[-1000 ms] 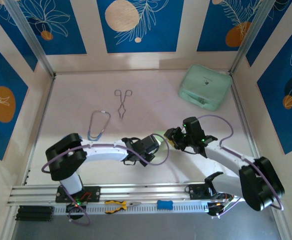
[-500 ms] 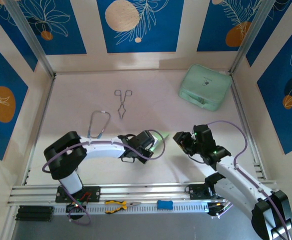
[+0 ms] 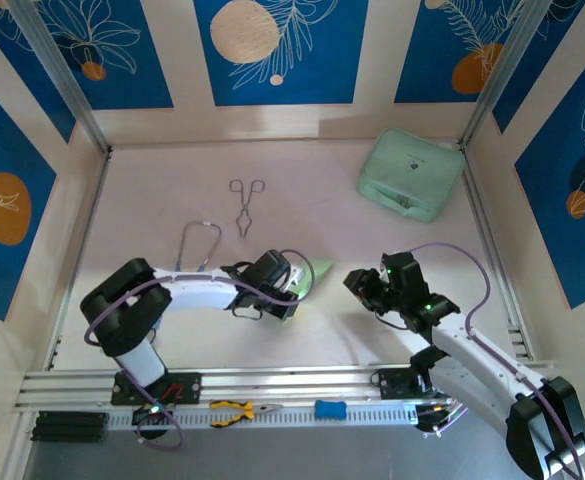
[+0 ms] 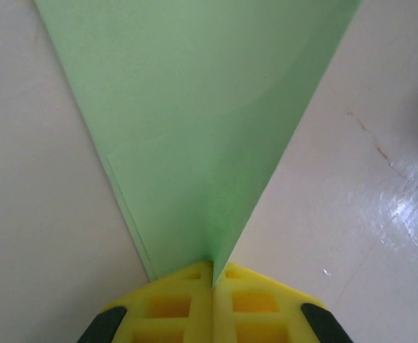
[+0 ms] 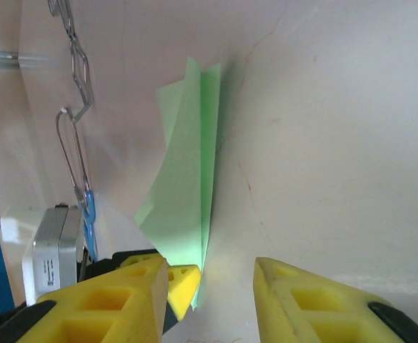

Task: Fold a paper plane with a square sheet of paper (pick it up from the middle)
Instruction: Fold the wing for the fifth time at the center of the table.

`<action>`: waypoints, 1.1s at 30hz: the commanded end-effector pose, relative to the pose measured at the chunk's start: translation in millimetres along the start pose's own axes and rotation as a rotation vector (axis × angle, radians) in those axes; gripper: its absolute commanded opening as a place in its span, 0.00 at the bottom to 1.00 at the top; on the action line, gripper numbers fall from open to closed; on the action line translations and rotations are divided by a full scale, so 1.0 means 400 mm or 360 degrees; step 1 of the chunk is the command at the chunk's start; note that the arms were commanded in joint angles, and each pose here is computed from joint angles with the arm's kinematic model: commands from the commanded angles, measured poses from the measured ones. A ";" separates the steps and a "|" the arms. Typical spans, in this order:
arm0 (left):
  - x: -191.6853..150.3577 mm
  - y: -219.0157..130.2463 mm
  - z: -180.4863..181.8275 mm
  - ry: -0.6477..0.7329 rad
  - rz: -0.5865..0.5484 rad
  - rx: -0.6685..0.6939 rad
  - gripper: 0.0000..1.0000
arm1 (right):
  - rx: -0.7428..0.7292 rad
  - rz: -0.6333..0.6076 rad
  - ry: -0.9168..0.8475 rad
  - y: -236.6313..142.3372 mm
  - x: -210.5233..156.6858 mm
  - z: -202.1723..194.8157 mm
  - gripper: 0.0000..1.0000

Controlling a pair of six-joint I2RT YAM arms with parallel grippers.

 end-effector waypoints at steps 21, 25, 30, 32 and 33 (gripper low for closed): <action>0.011 -0.002 0.014 -0.0403 0.0080 -0.0545 0.00 | 0.0288 0.0232 -0.0429 0.091 -0.053 0.128 0.23; 0.010 0.000 0.021 -0.0444 0.0094 -0.0574 0.00 | 0.0323 0.0291 -0.0494 0.114 -0.062 0.151 0.21; 0.007 0.000 0.025 -0.0463 0.0108 -0.0587 0.00 | 0.0368 0.0349 -0.0558 0.141 -0.066 0.177 0.18; 0.005 0.002 0.024 -0.0465 0.0120 -0.0601 0.00 | 0.0371 0.0372 -0.0564 0.153 -0.066 0.181 0.18; 0.004 0.004 0.022 -0.0457 0.0131 -0.0614 0.00 | 0.0374 0.0386 -0.0561 0.159 -0.067 0.182 0.17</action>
Point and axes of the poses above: each hand's point on the last joint's axis, 136 mm out from that joint toward the fingers, its own y axis out along the fingers, its own z axis along the line the jaws close on, x = y × z, the point moved 1 cm from there along -y, back along the fingers, and after that the axes turned 13 degrees about -y, right-handed, at the moved point
